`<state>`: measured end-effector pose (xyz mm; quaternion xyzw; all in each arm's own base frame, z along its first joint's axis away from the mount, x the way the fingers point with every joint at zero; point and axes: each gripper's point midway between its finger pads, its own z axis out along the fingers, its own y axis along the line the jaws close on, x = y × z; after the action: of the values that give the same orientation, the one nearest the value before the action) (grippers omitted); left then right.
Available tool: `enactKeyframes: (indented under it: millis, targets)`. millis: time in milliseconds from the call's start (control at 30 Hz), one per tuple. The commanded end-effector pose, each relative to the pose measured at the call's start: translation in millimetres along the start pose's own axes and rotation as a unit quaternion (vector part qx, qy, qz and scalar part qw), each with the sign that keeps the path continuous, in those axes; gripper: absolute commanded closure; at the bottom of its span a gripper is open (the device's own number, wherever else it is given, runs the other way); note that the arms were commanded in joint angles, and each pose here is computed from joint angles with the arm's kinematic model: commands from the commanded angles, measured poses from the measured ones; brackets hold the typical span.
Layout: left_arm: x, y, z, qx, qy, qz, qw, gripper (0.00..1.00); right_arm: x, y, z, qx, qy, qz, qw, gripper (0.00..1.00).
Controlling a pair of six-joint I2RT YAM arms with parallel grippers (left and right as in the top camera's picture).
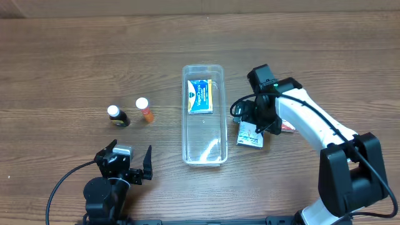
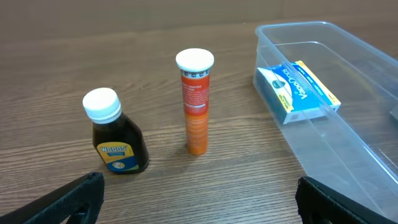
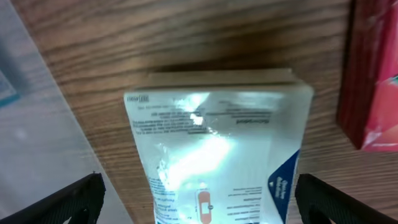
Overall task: Pack container
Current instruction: 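Grasp the white medicine box with the right gripper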
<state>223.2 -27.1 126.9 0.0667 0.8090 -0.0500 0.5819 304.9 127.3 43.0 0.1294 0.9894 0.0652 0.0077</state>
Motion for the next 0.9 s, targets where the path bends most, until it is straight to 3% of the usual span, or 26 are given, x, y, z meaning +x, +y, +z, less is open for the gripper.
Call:
enactKeyframes:
  millis: [0, 233, 333, 500, 867]
  targets:
    - [-1, 0, 0, 0.001, -0.005, -0.008, 1.0, 0.0, 6, -12, 22, 0.024, 0.016, 0.025, 0.999, 0.0]
    - [-1, 0, 0, 0.001, -0.005, -0.008, 1.0, 0.0, 0, -7, 36, 0.0, 0.002, 0.014, 1.0, 0.01]
    - [-1, 0, 0, 0.001, -0.005, -0.008, 1.0, 0.0, -5, -3, 28, -0.002, -0.002, 0.012, 1.0, 0.07]
    - [-1, 0, 0, 0.001, -0.005, -0.008, 1.0, 0.0, -24, -5, -13, 0.034, -0.037, 0.008, 0.999, 0.22]
    - [-1, 0, 0, 0.001, -0.005, -0.008, 1.0, 0.0, -18, 29, -112, 0.007, -0.121, -0.04, 0.992, 0.27]
